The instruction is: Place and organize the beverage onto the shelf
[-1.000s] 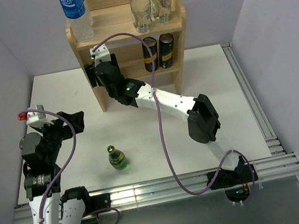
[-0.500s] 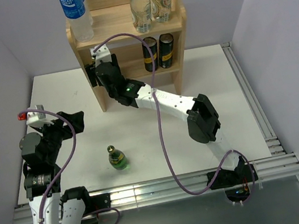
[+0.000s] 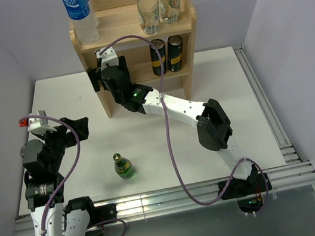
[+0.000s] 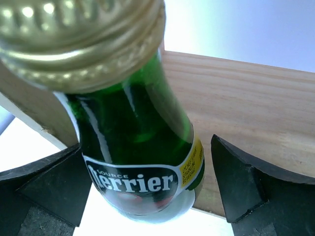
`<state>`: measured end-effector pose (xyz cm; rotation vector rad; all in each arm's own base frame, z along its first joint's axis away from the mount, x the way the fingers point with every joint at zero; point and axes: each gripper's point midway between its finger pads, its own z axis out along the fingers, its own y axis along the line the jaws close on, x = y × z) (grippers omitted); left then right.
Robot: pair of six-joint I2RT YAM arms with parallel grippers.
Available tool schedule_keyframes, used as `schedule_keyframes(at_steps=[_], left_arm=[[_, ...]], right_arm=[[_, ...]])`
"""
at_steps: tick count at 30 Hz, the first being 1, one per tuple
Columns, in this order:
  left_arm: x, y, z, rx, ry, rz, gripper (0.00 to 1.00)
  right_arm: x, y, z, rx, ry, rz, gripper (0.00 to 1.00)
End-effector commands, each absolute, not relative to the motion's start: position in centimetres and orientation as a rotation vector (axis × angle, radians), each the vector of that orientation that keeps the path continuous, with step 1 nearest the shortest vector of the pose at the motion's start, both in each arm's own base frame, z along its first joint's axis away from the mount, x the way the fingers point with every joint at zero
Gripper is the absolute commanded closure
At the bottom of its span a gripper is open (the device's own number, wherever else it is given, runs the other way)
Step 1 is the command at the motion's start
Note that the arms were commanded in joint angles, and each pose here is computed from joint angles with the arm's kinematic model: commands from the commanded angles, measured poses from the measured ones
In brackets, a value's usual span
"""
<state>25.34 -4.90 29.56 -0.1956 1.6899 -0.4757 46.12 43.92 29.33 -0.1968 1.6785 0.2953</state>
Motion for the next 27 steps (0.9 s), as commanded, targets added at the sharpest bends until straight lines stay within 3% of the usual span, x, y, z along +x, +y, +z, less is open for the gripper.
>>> schedule_keyframes(at_steps=[1,10,13,14,17,27], left_arm=[[25.3,-5.1,31.1,-0.164,1.634,-0.487,0.01],[25.3,-5.1,31.1,-0.163,1.637,-0.485,0.01],[25.3,-5.1,31.1,-0.163,1.634,-0.485,0.01],[25.3,-5.1,31.1,-0.164,1.635,-0.487,0.01],[25.3,-5.1,31.1,-0.164,1.634,-0.487,0.01],[25.3,-5.1,31.1,-0.164,1.634,-0.487,0.01]], right_arm=[[49.4,39.6,32.7,-0.007,1.604,0.296,0.00],[49.1,39.4,31.8,-0.003,1.614,0.301,0.03],[49.0,39.3,31.3,-0.006,1.621,0.297,0.21],[49.0,39.3,31.2,-0.002,1.624,0.300,0.37],[49.0,39.2,30.8,-0.001,1.630,0.296,0.65],[49.7,39.2,30.6,0.006,1.625,0.277,0.74]])
